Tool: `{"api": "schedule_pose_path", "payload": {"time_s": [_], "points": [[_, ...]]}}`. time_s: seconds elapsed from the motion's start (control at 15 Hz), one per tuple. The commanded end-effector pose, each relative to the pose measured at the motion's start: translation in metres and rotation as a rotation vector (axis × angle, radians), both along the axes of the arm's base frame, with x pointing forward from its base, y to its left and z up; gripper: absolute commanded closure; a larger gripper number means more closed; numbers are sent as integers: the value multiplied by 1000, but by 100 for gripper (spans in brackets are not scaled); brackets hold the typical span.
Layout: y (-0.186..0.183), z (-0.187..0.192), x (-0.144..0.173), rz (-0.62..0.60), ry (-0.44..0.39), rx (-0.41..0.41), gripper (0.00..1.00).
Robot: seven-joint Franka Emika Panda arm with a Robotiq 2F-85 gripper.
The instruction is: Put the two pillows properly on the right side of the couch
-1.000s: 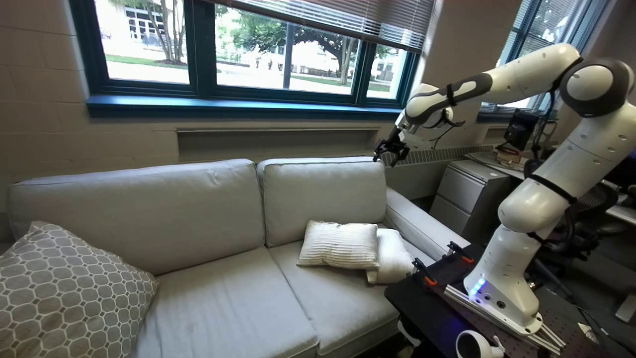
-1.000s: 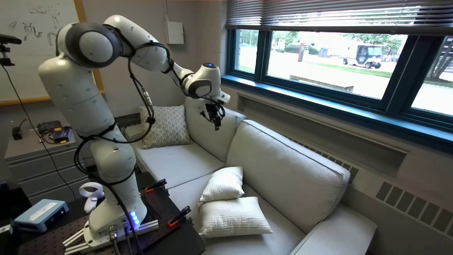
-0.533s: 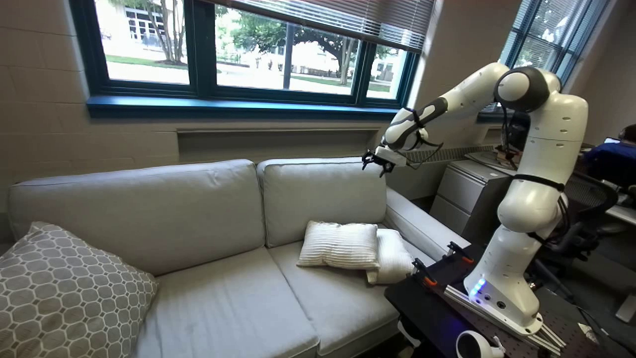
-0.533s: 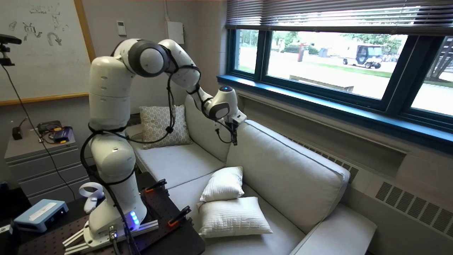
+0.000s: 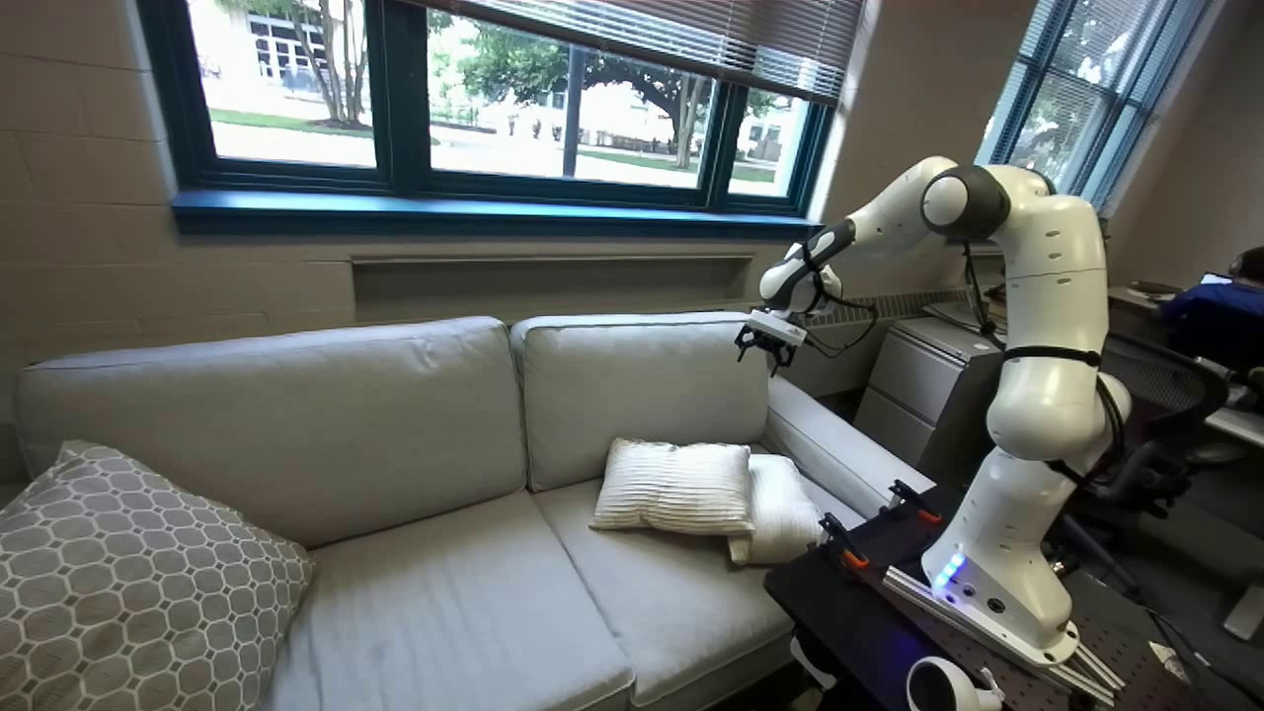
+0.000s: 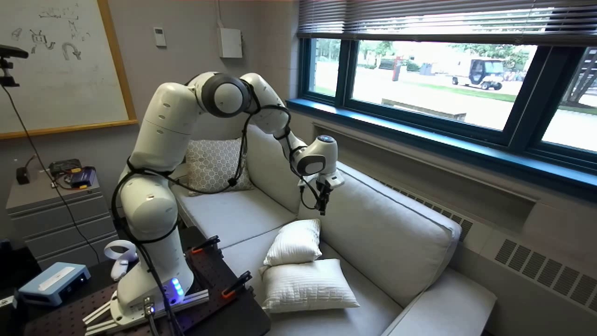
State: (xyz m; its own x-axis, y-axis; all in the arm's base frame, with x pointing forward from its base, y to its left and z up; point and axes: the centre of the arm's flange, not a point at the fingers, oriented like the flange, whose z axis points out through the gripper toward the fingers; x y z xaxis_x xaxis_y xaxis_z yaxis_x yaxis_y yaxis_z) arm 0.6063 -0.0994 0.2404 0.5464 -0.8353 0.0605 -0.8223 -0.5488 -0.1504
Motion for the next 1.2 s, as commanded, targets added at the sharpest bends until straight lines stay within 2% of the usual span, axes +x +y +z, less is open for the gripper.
{"api": "schedule_pose_path", "payload": {"time_s": [0.0, 0.33, 0.47, 0.8, 1.0, 1.13], "points": [[0, 2, 2, -4, 8, 27, 0], [4, 8, 8, -2, 6, 52, 0], [9, -9, 20, 15, 30, 41, 0], [-7, -67, 21, 165, 296, 110, 0], [-42, -100, 13, 212, 457, 133, 0], [-73, -119, 6, 201, 528, 146, 0]]}}
